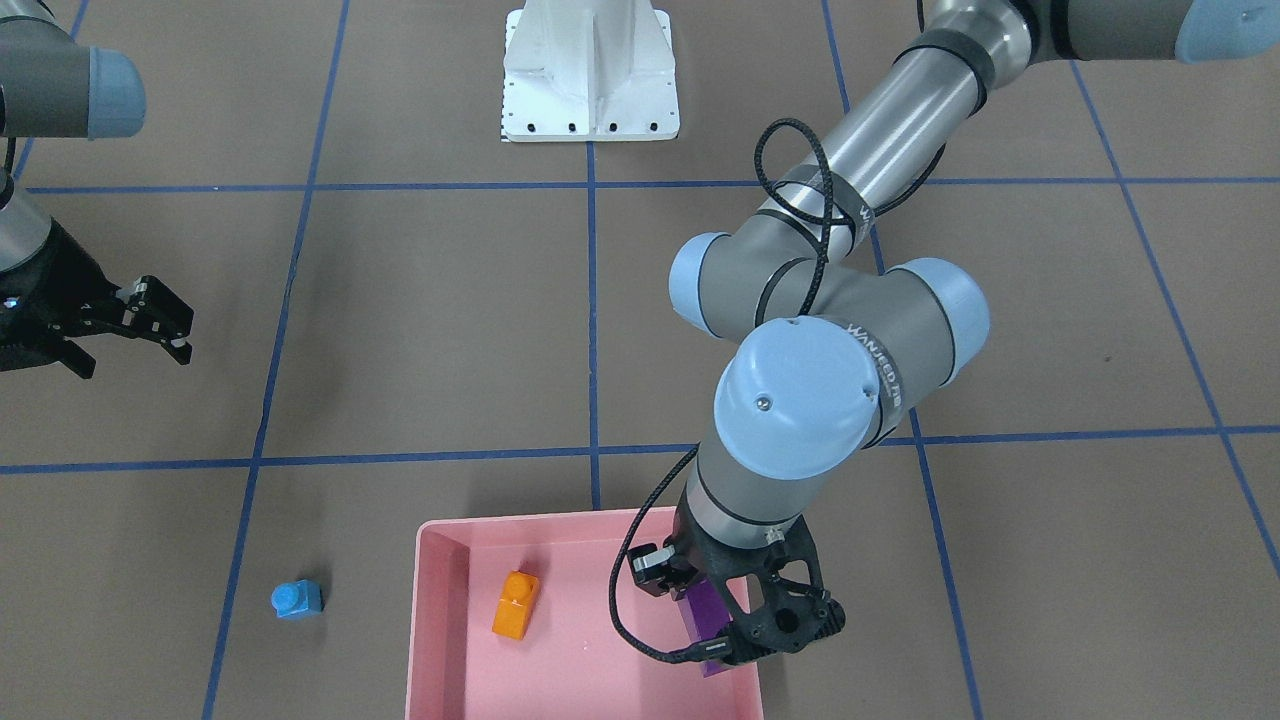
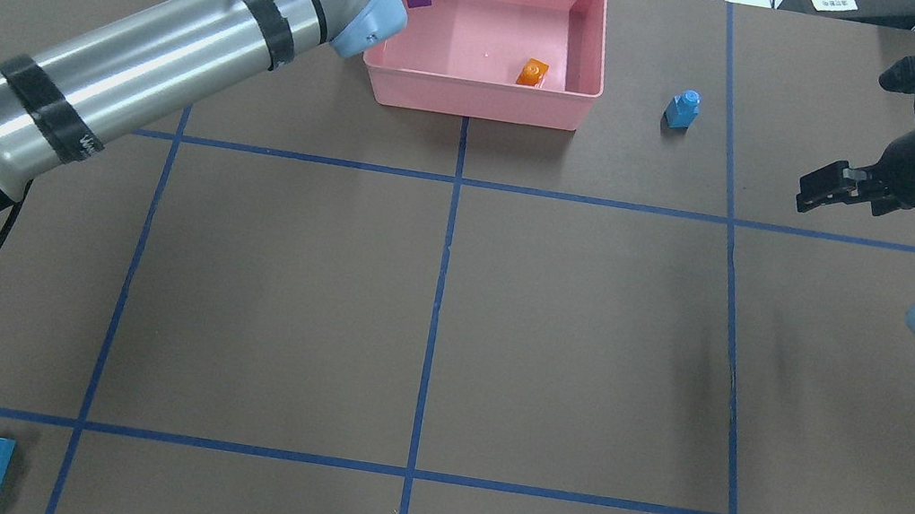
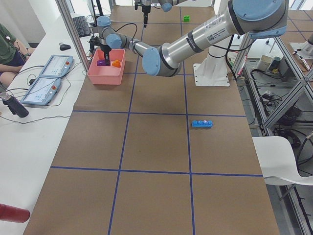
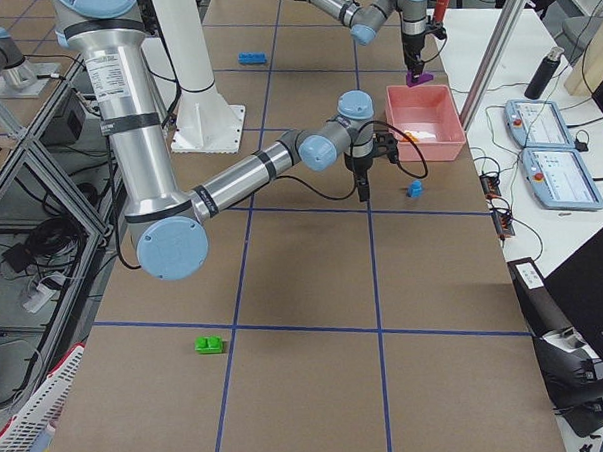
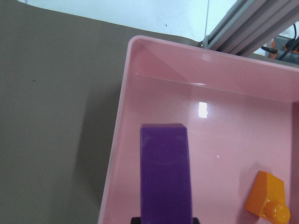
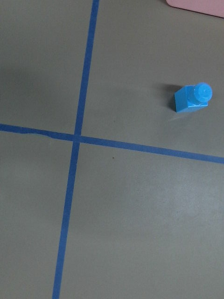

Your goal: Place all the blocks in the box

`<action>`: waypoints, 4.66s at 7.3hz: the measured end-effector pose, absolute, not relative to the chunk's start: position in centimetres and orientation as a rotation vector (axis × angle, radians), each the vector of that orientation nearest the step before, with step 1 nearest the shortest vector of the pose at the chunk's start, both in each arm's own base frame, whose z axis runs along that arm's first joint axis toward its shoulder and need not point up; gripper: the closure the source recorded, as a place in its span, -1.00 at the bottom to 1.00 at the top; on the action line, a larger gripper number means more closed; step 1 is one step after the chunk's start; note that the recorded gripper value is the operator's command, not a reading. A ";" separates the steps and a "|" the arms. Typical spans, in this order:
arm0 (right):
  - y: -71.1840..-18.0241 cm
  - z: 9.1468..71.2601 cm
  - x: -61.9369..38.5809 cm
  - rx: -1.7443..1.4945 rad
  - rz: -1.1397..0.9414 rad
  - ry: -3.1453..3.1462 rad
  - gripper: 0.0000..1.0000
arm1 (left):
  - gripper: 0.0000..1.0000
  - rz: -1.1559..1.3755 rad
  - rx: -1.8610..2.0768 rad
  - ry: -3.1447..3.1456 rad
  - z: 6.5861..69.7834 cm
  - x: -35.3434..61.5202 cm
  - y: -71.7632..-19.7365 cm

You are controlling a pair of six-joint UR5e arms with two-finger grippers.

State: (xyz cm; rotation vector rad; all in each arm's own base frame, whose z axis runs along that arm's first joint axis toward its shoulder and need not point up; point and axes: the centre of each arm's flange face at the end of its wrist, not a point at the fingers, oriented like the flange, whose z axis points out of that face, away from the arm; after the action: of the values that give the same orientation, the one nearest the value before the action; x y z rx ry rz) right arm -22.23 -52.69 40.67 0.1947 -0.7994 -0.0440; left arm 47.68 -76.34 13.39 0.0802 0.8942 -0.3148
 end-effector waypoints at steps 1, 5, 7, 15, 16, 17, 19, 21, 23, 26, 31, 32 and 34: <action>-52.7 40.7 -22.3 0.194 -0.044 -0.800 -0.99 | -1.00 -0.324 0.073 0.893 13.3 48.5 -76.6; -53.0 40.9 -22.8 0.188 -0.046 -0.797 -0.99 | -1.00 -0.245 0.094 0.913 12.3 51.2 -74.6; -55.0 40.7 -24.1 0.182 -0.047 -0.794 -0.99 | -1.00 -0.154 0.101 0.915 13.1 50.0 -72.4; -72.4 39.1 -37.8 0.244 -0.061 -0.758 -0.98 | -1.00 0.110 0.170 0.865 31.2 34.4 -53.5; -72.7 39.6 -39.7 0.262 -0.065 -0.729 -0.94 | -1.00 0.111 0.171 0.865 31.2 34.4 -53.3; -72.8 40.4 -41.0 0.273 -0.072 -0.717 -0.93 | -1.00 0.111 0.170 0.866 31.2 34.5 -53.3; -72.7 41.7 -42.0 0.275 -0.055 -0.722 -0.65 | -1.00 0.110 0.167 0.866 31.2 34.7 -53.3; -72.8 41.9 -42.1 0.267 -0.027 -0.731 -0.02 | -1.00 0.108 0.166 0.866 31.1 34.9 -53.4; -72.8 41.8 -42.0 0.262 -0.020 -0.737 0.13 | -1.00 0.106 0.164 0.865 31.1 35.0 -53.5; -73.3 40.9 -40.5 0.267 -0.012 -0.761 1.00 | -1.00 0.105 0.163 0.865 31.1 35.0 -53.5; -76.6 28.8 -36.0 0.262 0.175 -0.893 1.00 | -1.00 0.103 0.164 0.875 30.6 35.1 -53.2; -77.3 24.3 -36.6 0.241 0.206 -0.892 1.00 | -1.00 0.105 0.163 0.876 30.5 35.2 -53.2; -77.5 16.5 -40.9 0.207 0.239 -0.883 1.00 | -1.00 0.104 0.161 0.877 30.5 35.2 -53.1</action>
State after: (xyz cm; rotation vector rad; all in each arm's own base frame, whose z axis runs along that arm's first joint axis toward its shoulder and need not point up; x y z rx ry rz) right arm -40.95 -77.53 16.48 0.2067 -0.8833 0.2389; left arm 35.24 -53.07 30.45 0.1612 0.8772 0.1040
